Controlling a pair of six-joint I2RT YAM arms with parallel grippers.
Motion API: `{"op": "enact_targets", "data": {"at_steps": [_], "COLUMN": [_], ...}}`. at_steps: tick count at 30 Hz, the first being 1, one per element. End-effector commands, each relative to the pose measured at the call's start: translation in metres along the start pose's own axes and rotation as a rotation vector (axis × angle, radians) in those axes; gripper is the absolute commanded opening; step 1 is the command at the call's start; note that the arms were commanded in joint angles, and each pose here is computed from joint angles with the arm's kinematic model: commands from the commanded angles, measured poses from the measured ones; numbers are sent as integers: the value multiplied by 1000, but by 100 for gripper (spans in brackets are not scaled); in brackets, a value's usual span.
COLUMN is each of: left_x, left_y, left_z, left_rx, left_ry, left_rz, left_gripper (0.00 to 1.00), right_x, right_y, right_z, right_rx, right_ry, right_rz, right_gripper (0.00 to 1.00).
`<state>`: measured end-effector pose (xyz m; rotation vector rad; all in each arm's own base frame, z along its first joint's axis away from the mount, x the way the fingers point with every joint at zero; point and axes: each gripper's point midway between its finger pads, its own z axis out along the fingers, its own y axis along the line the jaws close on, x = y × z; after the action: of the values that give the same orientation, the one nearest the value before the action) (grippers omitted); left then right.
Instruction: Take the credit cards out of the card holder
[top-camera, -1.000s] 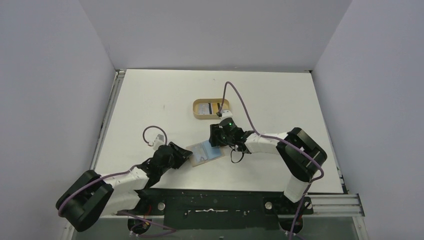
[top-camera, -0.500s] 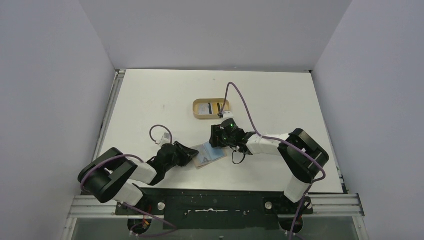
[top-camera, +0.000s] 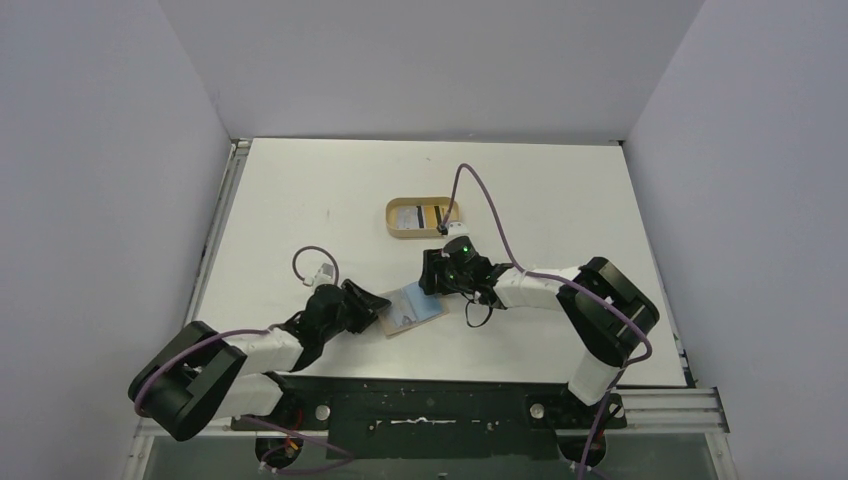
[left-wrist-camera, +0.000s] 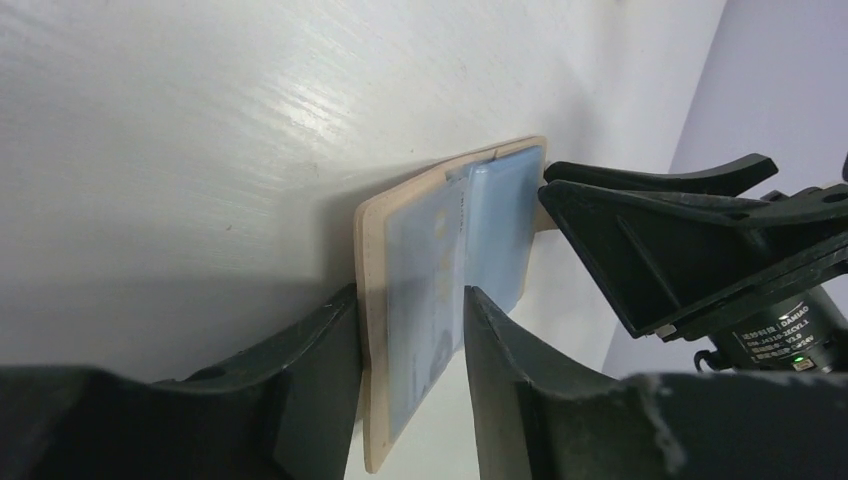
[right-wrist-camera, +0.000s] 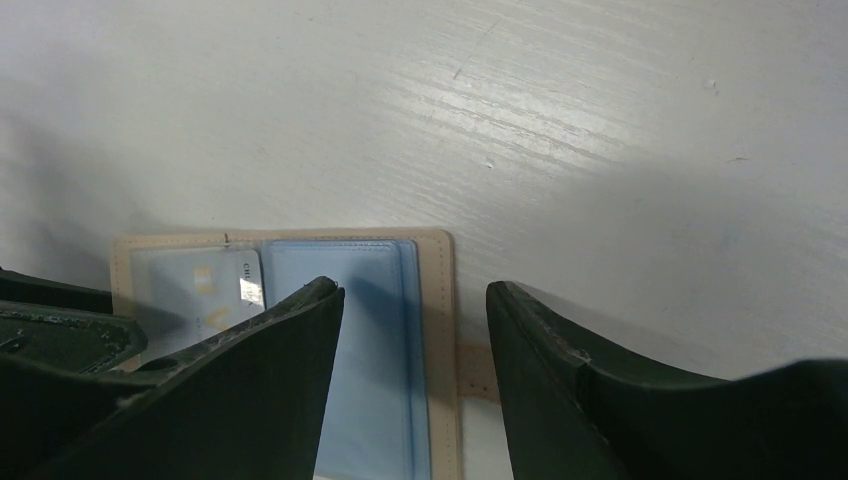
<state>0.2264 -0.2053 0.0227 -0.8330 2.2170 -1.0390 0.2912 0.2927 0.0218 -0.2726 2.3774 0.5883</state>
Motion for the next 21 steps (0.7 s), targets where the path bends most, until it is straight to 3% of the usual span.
{"op": "enact_targets", "data": {"at_steps": [1, 5, 10, 21], "left_x": [-1, 5, 4, -7], "left_y": [-7, -3, 3, 7], "left_z": [2, 2, -1, -9], "left_rx": [-2, 8, 4, -10], "left_ry": [12, 41, 27, 0], "left_rz": [58, 53, 22, 19], "left_gripper": [39, 38, 27, 26], "right_x": [20, 19, 21, 22], "right_y": [-12, -12, -14, -11], "right_z": [-3, -3, -3, 1], "right_rx": [30, 30, 31, 20], "right_ry": [66, 65, 71, 81], "right_rz": [4, 4, 4, 5], "right_gripper": [57, 57, 57, 57]}}
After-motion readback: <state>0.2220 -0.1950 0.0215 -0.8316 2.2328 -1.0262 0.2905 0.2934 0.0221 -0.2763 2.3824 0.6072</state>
